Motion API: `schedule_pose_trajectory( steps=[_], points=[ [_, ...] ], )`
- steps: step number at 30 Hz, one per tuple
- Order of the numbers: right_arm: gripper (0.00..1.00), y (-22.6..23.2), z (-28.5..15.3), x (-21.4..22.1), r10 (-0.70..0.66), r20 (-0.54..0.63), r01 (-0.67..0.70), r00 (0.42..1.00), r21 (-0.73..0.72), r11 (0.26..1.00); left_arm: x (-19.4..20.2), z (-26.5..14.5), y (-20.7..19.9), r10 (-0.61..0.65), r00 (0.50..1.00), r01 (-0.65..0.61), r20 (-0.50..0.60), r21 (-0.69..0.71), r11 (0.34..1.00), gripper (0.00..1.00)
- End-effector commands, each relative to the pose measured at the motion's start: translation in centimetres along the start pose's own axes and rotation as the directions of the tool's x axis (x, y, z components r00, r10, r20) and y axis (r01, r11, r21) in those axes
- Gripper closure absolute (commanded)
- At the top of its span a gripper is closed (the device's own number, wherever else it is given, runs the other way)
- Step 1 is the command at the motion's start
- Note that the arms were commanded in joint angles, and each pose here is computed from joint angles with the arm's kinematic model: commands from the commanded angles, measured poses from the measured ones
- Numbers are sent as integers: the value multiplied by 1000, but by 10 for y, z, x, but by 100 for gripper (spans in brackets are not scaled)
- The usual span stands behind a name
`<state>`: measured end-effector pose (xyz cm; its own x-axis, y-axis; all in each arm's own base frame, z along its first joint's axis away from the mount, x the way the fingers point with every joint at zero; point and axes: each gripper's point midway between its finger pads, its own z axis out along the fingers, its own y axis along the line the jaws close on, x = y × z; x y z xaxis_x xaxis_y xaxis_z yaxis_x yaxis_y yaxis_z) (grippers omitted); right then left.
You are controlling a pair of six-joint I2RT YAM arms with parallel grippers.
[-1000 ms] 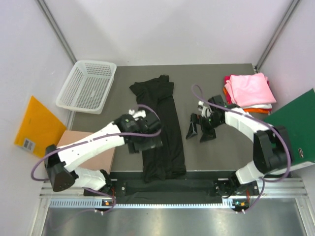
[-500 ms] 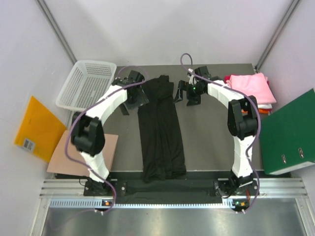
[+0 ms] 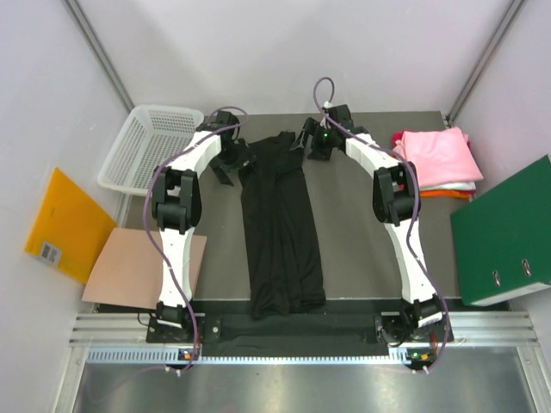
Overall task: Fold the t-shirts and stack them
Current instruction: Rotate the tshirt 90 degrees
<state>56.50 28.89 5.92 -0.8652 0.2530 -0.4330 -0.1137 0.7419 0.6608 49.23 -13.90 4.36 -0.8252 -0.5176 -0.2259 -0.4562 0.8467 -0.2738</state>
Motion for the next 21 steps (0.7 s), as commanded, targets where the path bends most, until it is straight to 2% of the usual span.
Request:
schedule_pose_trajectory(
  steps=[1,3,4,6,7,9,10,13,16,21],
  points=[
    [23,-2,30,-7,77,58,-77,995,-9,997,-19,-19,-21,19,999,-23,30,114,993,5],
    [28,5,37,-6,90,56,-88,994,-32,996,-22,-22,-22,17,999,-21,34,129,991,5],
    [37,4,44,0,103,43,-101,994,-42,994,-22,-24,-23,23,999,-28,36,134,991,5],
    [45,9,55,6,129,33,-127,991,-63,990,-26,-35,-31,32,998,-41,55,186,982,4],
    [54,11,59,7,148,31,-146,988,-69,987,-29,-39,-34,35,997,-48,66,205,978,4],
    [63,12,68,8,166,25,-163,986,-87,983,-35,-53,-41,37,995,-60,95,253,966,3],
    [72,13,69,7,188,24,-185,982,-94,978,-36,-59,-42,37,994,-63,104,261,963,3],
    [90,8,72,2,227,36,-222,973,-103,970,-46,-82,-45,36,990,-75,136,298,952,2],
    [99,-1,66,-9,255,68,-248,965,-96,964,-49,-98,-41,43,987,-90,153,313,946,2],
    [100,-17,34,-59,277,203,-260,939,-104,960,-38,-109,-32,58,988,-101,140,319,942,2]
  ],
)
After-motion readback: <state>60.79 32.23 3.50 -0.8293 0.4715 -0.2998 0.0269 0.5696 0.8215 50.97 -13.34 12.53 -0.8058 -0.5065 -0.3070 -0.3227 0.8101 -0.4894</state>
